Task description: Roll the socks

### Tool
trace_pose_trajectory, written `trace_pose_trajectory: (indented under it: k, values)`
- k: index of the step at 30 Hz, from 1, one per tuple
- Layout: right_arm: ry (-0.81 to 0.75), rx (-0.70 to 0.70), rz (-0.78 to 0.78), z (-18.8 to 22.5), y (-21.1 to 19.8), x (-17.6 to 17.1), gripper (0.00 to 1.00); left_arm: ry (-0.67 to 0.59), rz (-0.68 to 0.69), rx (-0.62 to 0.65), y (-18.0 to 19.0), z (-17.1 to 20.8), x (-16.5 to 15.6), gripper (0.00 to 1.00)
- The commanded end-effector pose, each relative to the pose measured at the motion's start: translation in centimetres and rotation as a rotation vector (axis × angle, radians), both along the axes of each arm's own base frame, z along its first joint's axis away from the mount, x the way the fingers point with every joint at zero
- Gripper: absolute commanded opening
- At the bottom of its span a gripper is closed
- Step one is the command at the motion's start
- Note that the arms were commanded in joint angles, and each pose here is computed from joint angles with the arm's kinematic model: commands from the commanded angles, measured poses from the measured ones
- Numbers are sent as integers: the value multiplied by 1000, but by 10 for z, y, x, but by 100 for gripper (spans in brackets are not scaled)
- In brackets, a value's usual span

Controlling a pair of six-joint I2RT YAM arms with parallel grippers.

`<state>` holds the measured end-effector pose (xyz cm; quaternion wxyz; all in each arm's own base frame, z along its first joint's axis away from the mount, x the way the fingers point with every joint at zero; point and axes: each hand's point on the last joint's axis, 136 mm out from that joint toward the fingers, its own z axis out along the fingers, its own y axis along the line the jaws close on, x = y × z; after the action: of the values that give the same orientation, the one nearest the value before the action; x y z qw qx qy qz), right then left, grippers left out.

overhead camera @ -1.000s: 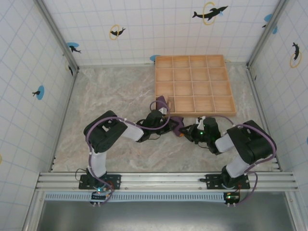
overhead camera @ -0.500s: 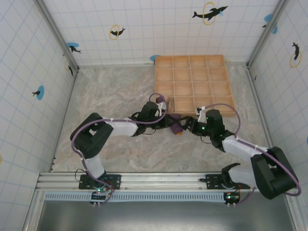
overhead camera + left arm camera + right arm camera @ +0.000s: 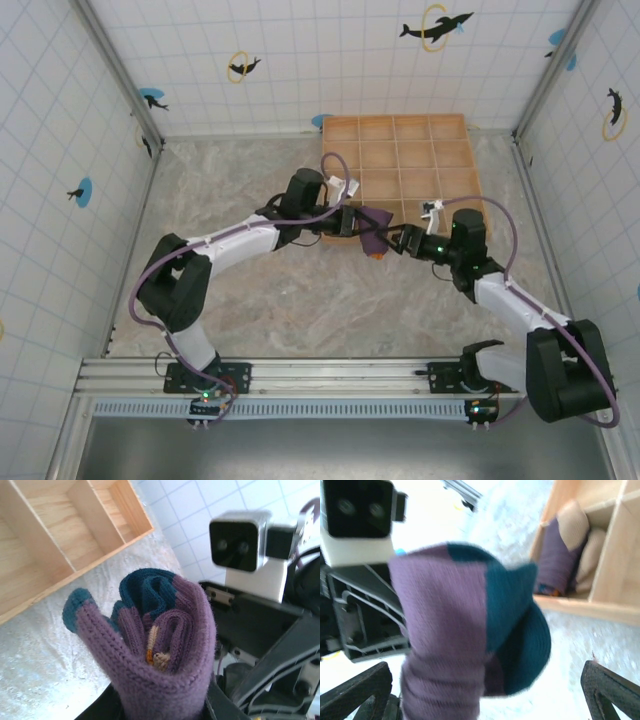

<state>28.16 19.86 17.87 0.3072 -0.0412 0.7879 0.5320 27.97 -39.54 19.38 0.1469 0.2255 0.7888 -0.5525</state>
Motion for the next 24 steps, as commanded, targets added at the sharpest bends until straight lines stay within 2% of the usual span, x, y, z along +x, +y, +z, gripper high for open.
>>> trace_pose_trajectory:
  k: [1,9,16,20,24]
  values:
    - [-71,100,75,37,4,5,100,-43,-87,-37,6,27,-9,0]
    - [-44,160,134,45,11,15,96,-70,-98,-79,6,50,1,0]
    - [-43,167,149,47,28,17,88,-75,-63,-71,5,47,11,0]
    - [-39,166,156,46,36,18,77,-80,-42,-65,5,46,17,0]
    - [-42,158,148,46,38,18,60,-80,-23,-60,9,43,21,0]
